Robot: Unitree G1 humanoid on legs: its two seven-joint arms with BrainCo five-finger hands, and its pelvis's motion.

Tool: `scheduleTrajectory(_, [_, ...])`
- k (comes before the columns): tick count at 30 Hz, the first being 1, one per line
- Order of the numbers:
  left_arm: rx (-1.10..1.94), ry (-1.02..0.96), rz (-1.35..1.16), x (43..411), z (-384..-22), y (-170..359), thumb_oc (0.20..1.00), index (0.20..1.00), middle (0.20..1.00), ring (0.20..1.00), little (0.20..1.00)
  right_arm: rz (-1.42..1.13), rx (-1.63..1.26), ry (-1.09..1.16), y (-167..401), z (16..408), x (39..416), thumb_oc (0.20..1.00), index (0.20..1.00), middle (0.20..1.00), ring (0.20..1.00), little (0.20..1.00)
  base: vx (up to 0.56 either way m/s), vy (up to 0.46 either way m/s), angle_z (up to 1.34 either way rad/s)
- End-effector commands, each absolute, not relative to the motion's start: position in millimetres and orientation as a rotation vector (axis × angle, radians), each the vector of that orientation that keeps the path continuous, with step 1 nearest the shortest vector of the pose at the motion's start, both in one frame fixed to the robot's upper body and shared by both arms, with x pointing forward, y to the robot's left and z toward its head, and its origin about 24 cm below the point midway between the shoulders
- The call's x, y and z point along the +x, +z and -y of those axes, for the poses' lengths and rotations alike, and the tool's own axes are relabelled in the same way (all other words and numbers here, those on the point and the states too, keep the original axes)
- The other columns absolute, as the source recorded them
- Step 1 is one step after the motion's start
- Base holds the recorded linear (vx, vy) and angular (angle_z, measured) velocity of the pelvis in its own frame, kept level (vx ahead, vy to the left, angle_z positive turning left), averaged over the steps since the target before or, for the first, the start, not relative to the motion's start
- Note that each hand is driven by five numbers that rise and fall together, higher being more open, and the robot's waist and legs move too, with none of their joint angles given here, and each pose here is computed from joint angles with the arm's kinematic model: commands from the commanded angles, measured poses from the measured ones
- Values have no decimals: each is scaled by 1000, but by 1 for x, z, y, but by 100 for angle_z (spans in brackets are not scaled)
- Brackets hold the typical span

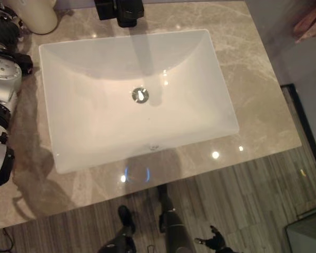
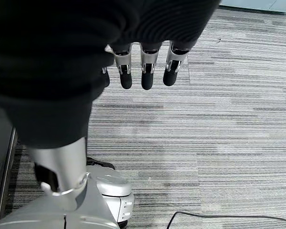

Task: Put brush and paste in cup on sink, flatten towel.

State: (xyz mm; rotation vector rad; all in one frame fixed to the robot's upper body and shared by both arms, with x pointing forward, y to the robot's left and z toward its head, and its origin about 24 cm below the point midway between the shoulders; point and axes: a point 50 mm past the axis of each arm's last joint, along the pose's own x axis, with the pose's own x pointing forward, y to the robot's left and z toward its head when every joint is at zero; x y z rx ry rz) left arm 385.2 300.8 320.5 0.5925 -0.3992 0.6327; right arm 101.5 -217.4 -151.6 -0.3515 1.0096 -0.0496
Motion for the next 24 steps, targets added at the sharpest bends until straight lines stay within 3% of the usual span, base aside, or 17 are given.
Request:
scheduleTrajectory(1, [602,639,434,386,-295,324,200,200,200,200,200,-1005,-403,-120,-145,246,102,1000,1000,1000,1000,1000,-10,-47,1])
scheduleTrajectory(8, [587,668,366,388,-302,299,200,200,200,200,200,-1038,-415,-122,-148,248,95,1000,1000,1000,1000,1000,-5,-58,-2])
scheduleTrajectory(9, [572,688,341,387,-307,287,391,391,391,391,391,-1050,-419,-120,-149,247,93,1000,1000,1000,1000,1000,35,-75,2])
scheduleTrajectory(10, [568,697,322,386,-309,279,489,489,489,489,489,-1064,-425,-117,-150,247,91,1000,1000,1000,1000,1000,49,-79,9])
scheduleTrajectory(11, [573,715,292,385,-313,268,953,953,953,953,953,-1074,-433,-107,-151,246,88,1000,1000,1000,1000,1000,48,-76,8])
scheduleTrajectory(12, [572,729,270,384,-317,259,1000,1000,1000,1000,1000,-1084,-438,-101,-152,246,87,1000,1000,1000,1000,1000,59,-75,9])
scheduleTrajectory(18, [472,760,267,354,-345,211,1000,1000,1000,1000,1000,-1113,-425,-86,-154,245,87,1000,1000,1000,1000,1000,58,-65,-3])
scheduleTrajectory(20, [425,731,408,325,-343,208,1000,1000,1000,1000,1000,-1105,-413,-88,-153,245,89,1000,1000,1000,1000,1000,40,-51,5])
scheduleTrajectory(24, [389,889,282,245,-380,137,1000,1000,1000,1000,1000,-1100,-394,-86,-152,248,88,1000,1000,1000,1000,1000,37,-17,14])
